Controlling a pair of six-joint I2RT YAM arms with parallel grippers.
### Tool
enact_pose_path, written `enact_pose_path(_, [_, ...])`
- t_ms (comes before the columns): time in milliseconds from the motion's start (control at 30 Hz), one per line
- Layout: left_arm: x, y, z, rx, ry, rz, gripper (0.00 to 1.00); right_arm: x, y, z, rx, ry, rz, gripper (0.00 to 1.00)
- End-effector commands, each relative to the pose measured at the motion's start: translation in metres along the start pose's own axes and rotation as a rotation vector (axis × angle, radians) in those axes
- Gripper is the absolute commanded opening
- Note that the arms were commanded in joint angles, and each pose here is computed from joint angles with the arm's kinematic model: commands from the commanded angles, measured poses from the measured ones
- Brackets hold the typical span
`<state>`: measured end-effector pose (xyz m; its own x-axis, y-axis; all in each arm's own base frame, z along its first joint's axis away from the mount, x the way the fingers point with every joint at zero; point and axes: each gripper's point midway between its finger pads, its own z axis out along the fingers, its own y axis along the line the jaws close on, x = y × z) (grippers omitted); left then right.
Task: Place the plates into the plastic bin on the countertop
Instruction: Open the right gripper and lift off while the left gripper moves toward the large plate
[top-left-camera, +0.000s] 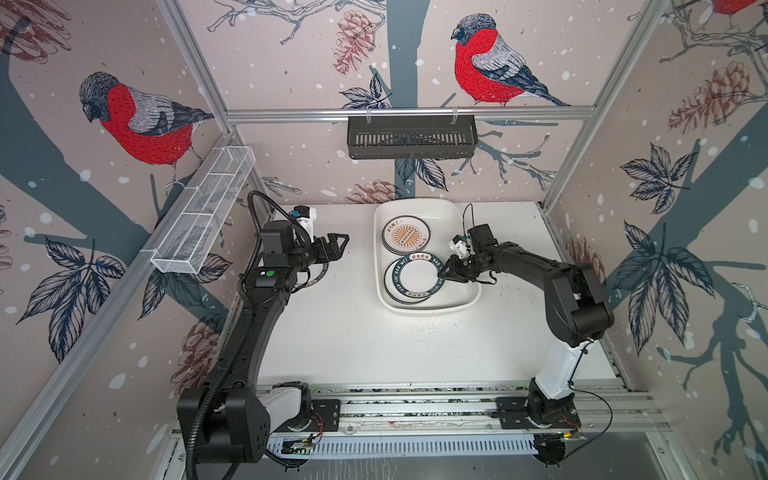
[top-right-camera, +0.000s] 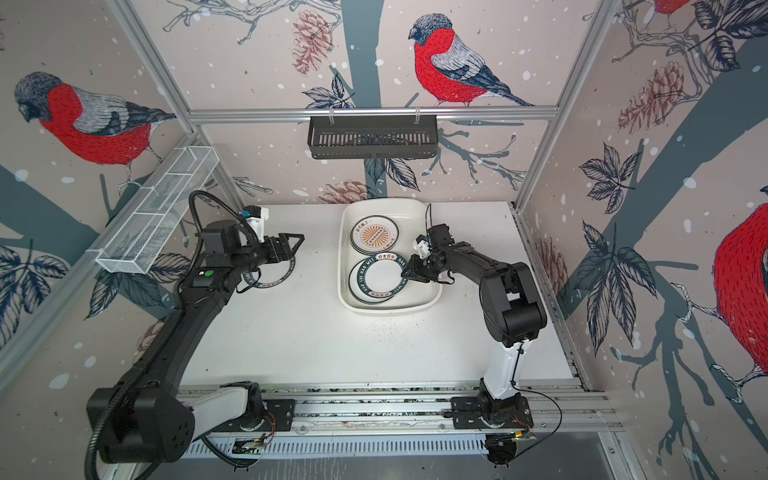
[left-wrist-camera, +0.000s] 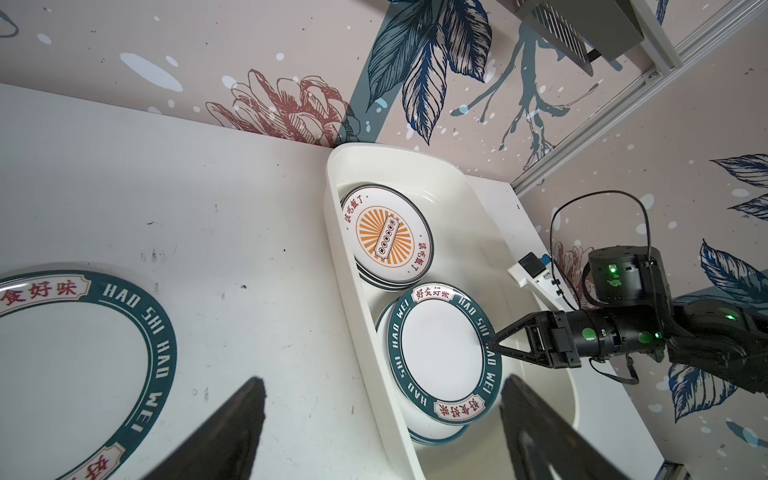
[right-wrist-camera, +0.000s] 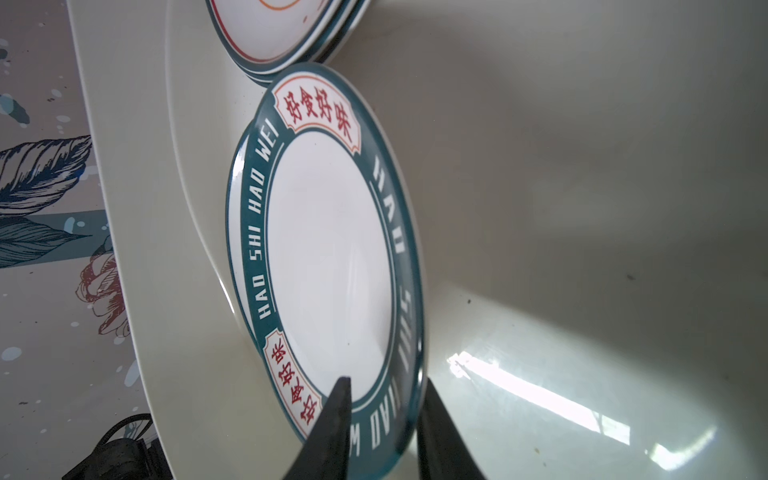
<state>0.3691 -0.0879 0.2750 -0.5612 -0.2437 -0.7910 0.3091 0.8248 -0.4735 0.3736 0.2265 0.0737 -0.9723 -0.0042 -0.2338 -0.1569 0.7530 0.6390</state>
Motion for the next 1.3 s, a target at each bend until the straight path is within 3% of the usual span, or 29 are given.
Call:
enact_pose_path(0, [-0.012, 0.01, -0.004, -0.057, -0.056, 0.019, 0.9, 0.003, -0.004, 0.0, 0.044, 0.013, -0.02, 0.3])
enact_pose_path(400, [-0.003, 0.078, -0.014, -0.228, -0.074, -0.17, 0.9, 0.003, -0.003, -0.002, 0.102, -0.001, -0.053, 0.31])
enact_pose_path(633, [0.001, 0.098, -0.021, -0.306, -0.1, -0.225, 0.91, -0.007, 0.004, -0.01, 0.097, -0.049, -0.067, 0.3])
enact_pose_path(900, [0.038, 0.135, -0.016, -0.334, -0.06, -0.387, 0.92, -0.012, 0.016, -0.019, 0.066, -0.118, -0.058, 0.3])
enact_pose_path(1267, [0.064, 0.187, -0.017, -0.498, -0.007, -0.372, 0.92, -0.001, 0.04, -0.046, 0.034, -0.205, -0.088, 0.3])
